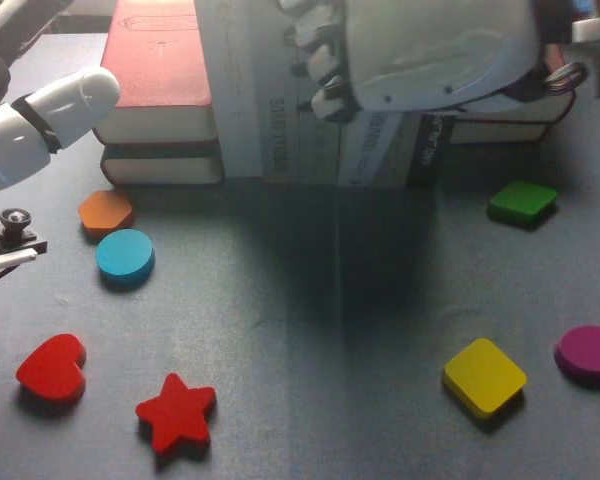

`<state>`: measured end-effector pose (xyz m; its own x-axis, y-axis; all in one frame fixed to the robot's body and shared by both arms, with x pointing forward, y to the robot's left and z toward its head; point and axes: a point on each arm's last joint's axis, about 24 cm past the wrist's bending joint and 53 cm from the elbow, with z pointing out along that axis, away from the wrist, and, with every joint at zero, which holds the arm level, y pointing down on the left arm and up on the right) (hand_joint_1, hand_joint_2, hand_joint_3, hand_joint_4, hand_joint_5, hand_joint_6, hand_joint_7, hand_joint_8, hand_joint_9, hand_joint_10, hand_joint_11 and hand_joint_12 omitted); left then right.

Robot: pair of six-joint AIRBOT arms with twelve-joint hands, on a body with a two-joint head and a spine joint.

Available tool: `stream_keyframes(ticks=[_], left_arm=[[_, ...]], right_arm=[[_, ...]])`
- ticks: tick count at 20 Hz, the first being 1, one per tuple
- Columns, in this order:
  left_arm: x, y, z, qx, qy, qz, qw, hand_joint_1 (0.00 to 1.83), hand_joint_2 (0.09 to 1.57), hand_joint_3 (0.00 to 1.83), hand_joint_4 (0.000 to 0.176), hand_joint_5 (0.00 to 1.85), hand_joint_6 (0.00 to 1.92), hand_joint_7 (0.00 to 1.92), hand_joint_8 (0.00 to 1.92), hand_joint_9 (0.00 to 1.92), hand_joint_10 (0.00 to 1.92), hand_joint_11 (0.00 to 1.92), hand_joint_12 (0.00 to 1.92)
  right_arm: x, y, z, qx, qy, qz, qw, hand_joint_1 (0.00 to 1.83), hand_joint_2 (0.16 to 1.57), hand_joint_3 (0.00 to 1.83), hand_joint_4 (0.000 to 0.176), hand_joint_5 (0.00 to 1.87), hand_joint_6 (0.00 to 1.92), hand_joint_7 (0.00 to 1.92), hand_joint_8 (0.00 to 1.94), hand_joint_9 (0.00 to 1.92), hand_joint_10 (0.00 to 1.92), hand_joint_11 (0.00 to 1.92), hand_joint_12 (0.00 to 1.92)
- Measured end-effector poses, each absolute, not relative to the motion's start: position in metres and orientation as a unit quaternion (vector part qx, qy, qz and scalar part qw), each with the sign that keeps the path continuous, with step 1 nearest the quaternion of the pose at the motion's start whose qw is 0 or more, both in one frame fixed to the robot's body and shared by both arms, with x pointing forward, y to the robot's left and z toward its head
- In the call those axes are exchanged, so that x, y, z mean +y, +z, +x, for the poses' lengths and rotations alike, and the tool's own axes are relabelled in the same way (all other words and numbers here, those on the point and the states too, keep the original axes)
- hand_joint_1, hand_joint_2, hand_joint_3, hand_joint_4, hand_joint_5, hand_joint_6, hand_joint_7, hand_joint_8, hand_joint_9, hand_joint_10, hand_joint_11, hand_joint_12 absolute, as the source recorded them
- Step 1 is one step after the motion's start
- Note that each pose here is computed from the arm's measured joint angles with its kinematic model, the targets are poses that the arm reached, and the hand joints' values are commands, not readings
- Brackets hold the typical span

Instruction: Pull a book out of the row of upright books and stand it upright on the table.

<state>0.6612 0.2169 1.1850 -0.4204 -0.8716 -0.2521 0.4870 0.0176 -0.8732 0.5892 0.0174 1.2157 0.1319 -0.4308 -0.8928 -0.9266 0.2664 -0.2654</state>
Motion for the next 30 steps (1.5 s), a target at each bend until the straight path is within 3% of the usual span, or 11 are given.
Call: stream_keyframes(ticks=[9, 11, 15, 17, 20, 21, 24, 25, 26, 28, 30], left_arm=[[0.219, 1.186, 0.662, 0.503, -0.674, -0.192, 0.506, 0.24, 1.38, 0.0, 0.052, 0.08, 0.0, 0.0, 0.0, 0.0, 0.0, 0.0, 0.0], [0.218, 1.185, 0.662, 0.501, -0.676, -0.194, 0.505, 0.23, 1.38, 0.0, 0.06, 0.08, 0.0, 0.0, 0.0, 0.0, 0.0, 0.0, 0.0], [0.218, 1.184, 0.662, 0.501, -0.676, -0.194, 0.504, 0.24, 1.37, 0.0, 0.075, 0.07, 0.0, 0.0, 0.0, 0.0, 0.0, 0.0, 0.0], [0.219, 1.182, 0.661, 0.504, -0.674, -0.195, 0.504, 0.26, 1.37, 0.0, 0.068, 0.08, 0.0, 0.0, 0.0, 0.0, 0.0, 0.0, 0.0], [0.22, 1.182, 0.661, 0.504, -0.673, -0.196, 0.504, 0.24, 1.37, 0.0, 0.061, 0.08, 0.0, 0.0, 0.0, 0.0, 0.0, 0.0, 0.0], [0.22, 1.182, 0.661, 0.504, -0.674, -0.196, 0.504, 0.25, 1.37, 0.0, 0.064, 0.08, 0.0, 0.0, 0.0, 0.0, 0.0, 0.0, 0.0], [0.22, 1.182, 0.661, 0.504, -0.674, -0.196, 0.504, 0.29, 1.36, 0.0, 0.101, 0.11, 0.01, 0.0, 0.0, 0.0, 0.0, 0.0, 0.0], [0.22, 1.182, 0.661, 0.504, -0.674, -0.196, 0.504, 0.37, 1.36, 0.0, 0.092, 0.14, 0.02, 0.0, 0.0, 0.0, 0.0, 0.0, 0.0], [0.22, 1.181, 0.661, 0.504, -0.673, -0.197, 0.504, 0.38, 1.35, 0.0, 0.096, 0.15, 0.02, 0.0, 0.0, 0.0, 0.0, 0.0, 0.0], [0.221, 1.182, 0.662, 0.503, -0.673, -0.198, 0.505, 0.37, 1.36, 0.0, 0.083, 0.15, 0.02, 0.0, 0.0, 0.0, 0.0, 0.0, 0.0], [0.221, 1.181, 0.662, 0.503, -0.673, -0.199, 0.505, 0.38, 1.36, 0.0, 0.084, 0.16, 0.02, 0.01, 0.0, 0.0, 0.0, 0.0, 0.0]], right_arm=[[0.026, 1.214, 0.577, 0.594, 0.238, -0.578, 0.507, 1.22, 1.19, 0.0, 0.0, 0.92, 0.92, 0.77, 1.56, 0.43, 1.62, 0.36, 1.92], [0.026, 1.213, 0.569, 0.588, 0.241, -0.585, 0.504, 1.16, 1.24, 0.01, 0.0, 0.77, 1.2, 0.74, 1.58, 0.36, 1.59, 0.07, 1.88], [0.028, 1.214, 0.55, 0.573, 0.259, -0.602, 0.492, 1.24, 1.14, 0.0, 0.0, 0.95, 0.86, 0.96, 1.3, 0.58, 1.57, 0.08, 1.92], [0.028, 1.221, 0.543, 0.563, 0.27, -0.604, 0.495, 1.21, 1.21, 0.01, 0.0, 0.68, 1.29, 0.93, 1.28, 0.61, 1.44, 0.07, 1.86], [0.028, 1.224, 0.535, 0.557, 0.282, -0.607, 0.492, 1.16, 1.23, 0.0, 0.0, 0.76, 1.23, 0.76, 1.47, 0.39, 1.49, 0.0, 1.81], [0.028, 1.225, 0.531, 0.554, 0.285, -0.609, 0.491, 1.0, 1.15, 0.0, 0.136, 0.91, 1.09, 0.72, 0.93, 0.54, 1.2, 0.15, 1.58], [0.028, 1.225, 0.524, 0.552, 0.297, -0.612, 0.484, 0.99, 1.14, 0.0, 0.176, 0.92, 1.06, 0.87, 0.19, 0.62, 0.5, 0.16, 1.29], [0.029, 1.225, 0.522, 0.551, 0.3, -0.612, 0.481, 0.87, 1.16, 0.0, 0.0, 0.82, 0.44, 0.76, 0.06, 0.55, 0.3, 0.03, 1.37], [0.029, 1.225, 0.521, 0.551, 0.304, -0.612, 0.479, 1.07, 1.1, 0.0, 0.0, 1.02, 0.75, 0.96, 0.08, 0.72, 0.33, 0.2, 1.36], [0.029, 1.226, 0.515, 0.549, 0.314, -0.613, 0.474, 1.25, 1.12, 0.0, 0.0, 1.03, 0.65, 0.94, 1.26, 0.66, 1.26, 0.11, 1.75], [0.028, 1.225, 0.511, 0.549, 0.317, -0.616, 0.469, 1.26, 1.12, 0.0, 0.0, 1.03, 0.64, 0.99, 1.24, 0.75, 1.26, 0.16, 1.72]])
